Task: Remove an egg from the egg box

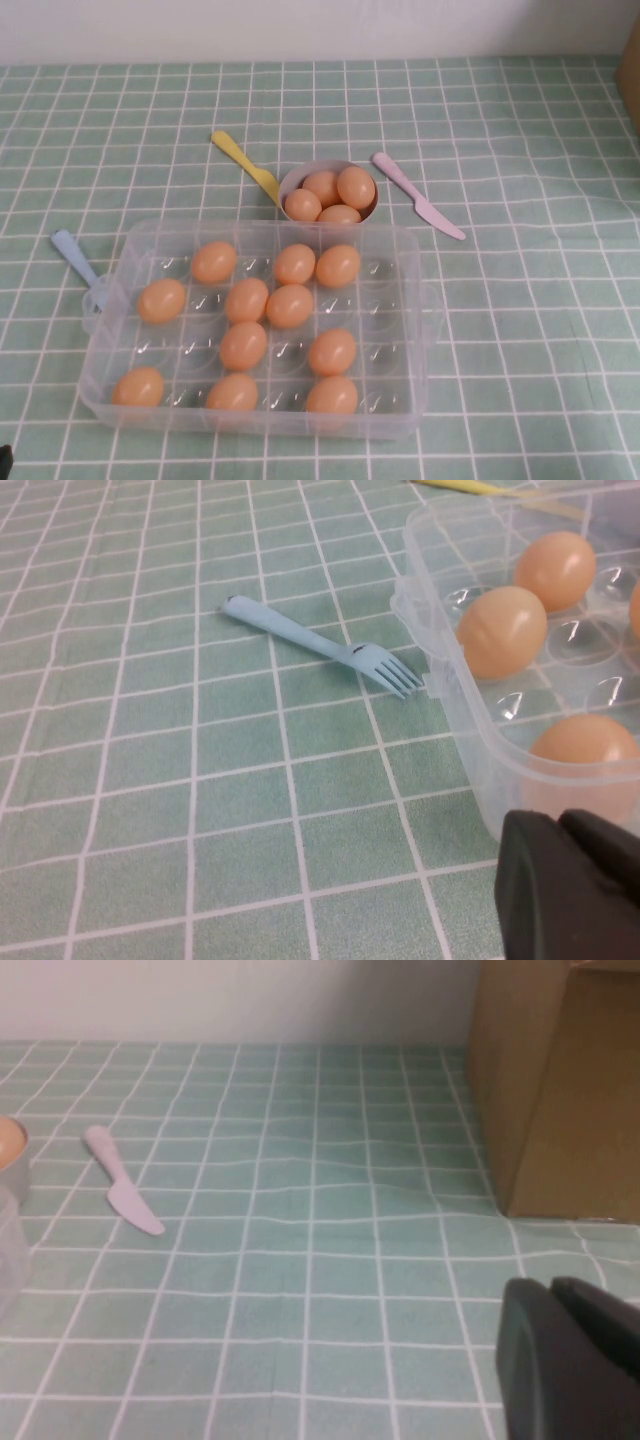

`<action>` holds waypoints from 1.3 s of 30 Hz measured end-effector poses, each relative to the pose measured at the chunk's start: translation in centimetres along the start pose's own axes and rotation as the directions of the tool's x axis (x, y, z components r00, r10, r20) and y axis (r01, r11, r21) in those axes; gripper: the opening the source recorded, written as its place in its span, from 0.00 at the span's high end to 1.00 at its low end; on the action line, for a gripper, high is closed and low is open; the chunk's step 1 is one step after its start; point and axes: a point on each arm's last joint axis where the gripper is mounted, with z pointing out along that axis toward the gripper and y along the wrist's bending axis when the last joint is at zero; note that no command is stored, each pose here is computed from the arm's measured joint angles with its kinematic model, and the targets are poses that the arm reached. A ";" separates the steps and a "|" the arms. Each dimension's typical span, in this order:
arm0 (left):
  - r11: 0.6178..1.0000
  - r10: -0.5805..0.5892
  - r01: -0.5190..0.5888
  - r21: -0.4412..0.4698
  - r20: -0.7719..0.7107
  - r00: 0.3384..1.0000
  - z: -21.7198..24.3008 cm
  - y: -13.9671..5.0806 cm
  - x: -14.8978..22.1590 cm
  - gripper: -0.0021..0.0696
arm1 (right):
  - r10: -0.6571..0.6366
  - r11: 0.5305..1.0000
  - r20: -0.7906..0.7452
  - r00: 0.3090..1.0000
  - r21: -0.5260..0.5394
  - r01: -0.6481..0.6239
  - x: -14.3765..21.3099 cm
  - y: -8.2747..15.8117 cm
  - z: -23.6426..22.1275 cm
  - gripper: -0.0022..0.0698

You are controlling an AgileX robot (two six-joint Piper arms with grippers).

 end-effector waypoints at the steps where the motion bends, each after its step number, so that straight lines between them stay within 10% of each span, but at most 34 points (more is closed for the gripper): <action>1: 1.000 0.000 0.000 0.000 0.000 1.000 0.0 0.0 0.0 0.98 | 0.002 1.000 0.015 1.000 0.010 -0.002 0.4 -0.1 -0.2 0.99; 39: 1.000 0.000 0.000 0.000 0.000 1.000 0.0 0.0 0.0 0.98 | -0.038 0.998 -0.077 0.996 -0.046 0.034 5.9 0.4 -1.7 0.99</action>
